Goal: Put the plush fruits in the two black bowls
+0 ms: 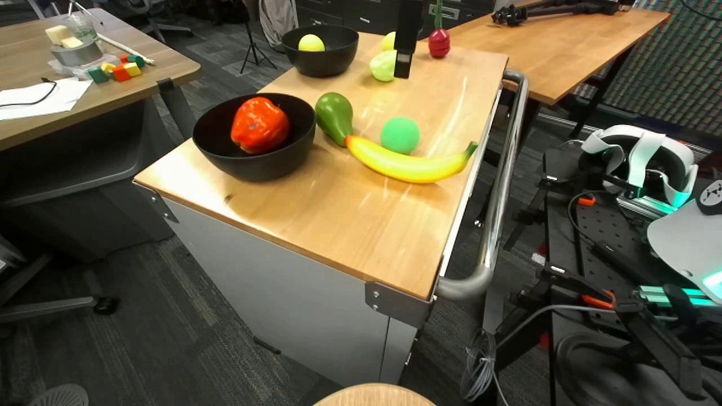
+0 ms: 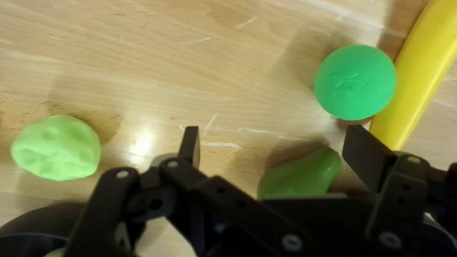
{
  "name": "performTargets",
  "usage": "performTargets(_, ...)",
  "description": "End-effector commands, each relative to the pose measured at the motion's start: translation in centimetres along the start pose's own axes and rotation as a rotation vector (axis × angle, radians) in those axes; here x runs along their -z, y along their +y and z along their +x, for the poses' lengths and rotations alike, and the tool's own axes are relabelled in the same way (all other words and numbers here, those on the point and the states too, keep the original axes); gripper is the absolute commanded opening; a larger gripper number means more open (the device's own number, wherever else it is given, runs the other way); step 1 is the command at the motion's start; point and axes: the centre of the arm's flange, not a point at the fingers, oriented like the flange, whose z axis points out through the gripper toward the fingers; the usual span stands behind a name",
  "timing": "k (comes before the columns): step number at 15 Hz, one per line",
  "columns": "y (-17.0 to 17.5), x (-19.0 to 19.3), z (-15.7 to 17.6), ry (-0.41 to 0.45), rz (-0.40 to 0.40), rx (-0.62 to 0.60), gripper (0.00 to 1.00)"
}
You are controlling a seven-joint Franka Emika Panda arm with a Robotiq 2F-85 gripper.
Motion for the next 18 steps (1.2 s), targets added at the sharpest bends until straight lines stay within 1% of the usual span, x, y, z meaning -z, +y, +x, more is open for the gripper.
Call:
performTargets(1, -2.2, -1.5, -0.3, -0.016, 0.007, 0.039, 1.00)
performTargets(5, -3.0, -4.2, 0.1, -0.043, 0.023, 0.052, 1.00)
performTargets(10, -4.3, -6.6, 0.0, -0.036, 0.073, 0.090, 1.00)
performTargets(13, -4.9, -7.0, 0.1, -0.039, 0.107, 0.089, 1.00)
performTargets(15, -5.1, -6.9, 0.1, -0.046, 0.143, 0.081, 1.00)
performTargets(18, -4.8, -6.1, 0.5, -0.024, 0.196, 0.049, 1.00)
